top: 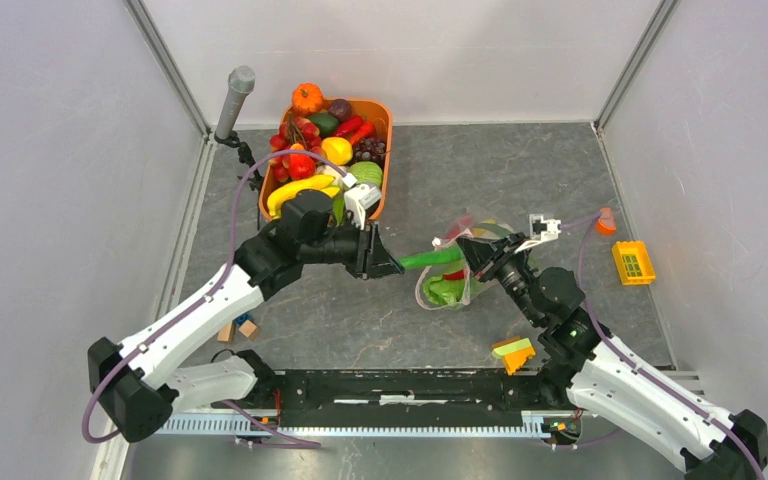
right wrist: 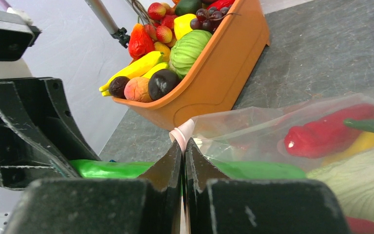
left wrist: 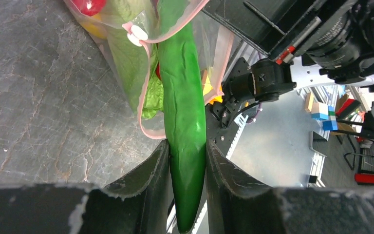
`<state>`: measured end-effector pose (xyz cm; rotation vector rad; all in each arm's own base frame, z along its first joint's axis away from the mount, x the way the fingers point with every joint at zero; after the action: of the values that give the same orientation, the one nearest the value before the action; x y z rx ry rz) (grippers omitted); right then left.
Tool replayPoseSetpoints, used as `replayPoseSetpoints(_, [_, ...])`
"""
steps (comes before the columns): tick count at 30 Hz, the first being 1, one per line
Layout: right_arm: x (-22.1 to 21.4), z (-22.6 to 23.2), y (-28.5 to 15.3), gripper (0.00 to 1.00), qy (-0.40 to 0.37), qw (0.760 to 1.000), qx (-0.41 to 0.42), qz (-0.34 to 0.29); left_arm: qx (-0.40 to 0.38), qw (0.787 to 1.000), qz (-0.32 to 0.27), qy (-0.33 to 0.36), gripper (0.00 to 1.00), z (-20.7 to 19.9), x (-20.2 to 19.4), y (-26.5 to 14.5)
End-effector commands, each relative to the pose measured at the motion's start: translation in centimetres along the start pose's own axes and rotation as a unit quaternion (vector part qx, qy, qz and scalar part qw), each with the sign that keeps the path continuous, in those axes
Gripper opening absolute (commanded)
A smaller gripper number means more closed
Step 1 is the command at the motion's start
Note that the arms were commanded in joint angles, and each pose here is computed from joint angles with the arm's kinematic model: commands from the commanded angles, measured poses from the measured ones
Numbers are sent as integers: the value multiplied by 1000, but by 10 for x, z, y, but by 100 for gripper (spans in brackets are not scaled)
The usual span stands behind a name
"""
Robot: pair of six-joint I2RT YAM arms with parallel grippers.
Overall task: Place the food in the zip-top bag and seal the zipper
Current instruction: Place the fake vegetable in the zipper food storage bag.
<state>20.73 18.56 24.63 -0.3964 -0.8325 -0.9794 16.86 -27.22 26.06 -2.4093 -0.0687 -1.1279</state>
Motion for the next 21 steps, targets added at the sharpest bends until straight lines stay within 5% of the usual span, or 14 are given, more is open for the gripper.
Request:
replayPoseSetpoints(1, [26, 31, 2, 8, 7, 997, 61, -36, 3, 999, -39, 9, 13, -13, 22, 17])
replayPoseSetpoints(21, [30, 31, -3, 7, 25, 996, 67, -56, 85, 994, -59, 27, 29, -28, 34, 89])
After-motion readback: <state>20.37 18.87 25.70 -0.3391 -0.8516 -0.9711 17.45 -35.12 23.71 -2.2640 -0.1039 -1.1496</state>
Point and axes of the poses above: each gripper's point midway between its finger pads, its own y axis out along the fingers, its own z axis along the line the jaws close on, x = y × z, the point moved 3 cm from there along -y, back along the fingers, and after that the axes turned 4 degrees about y, right-handed, at the moved point
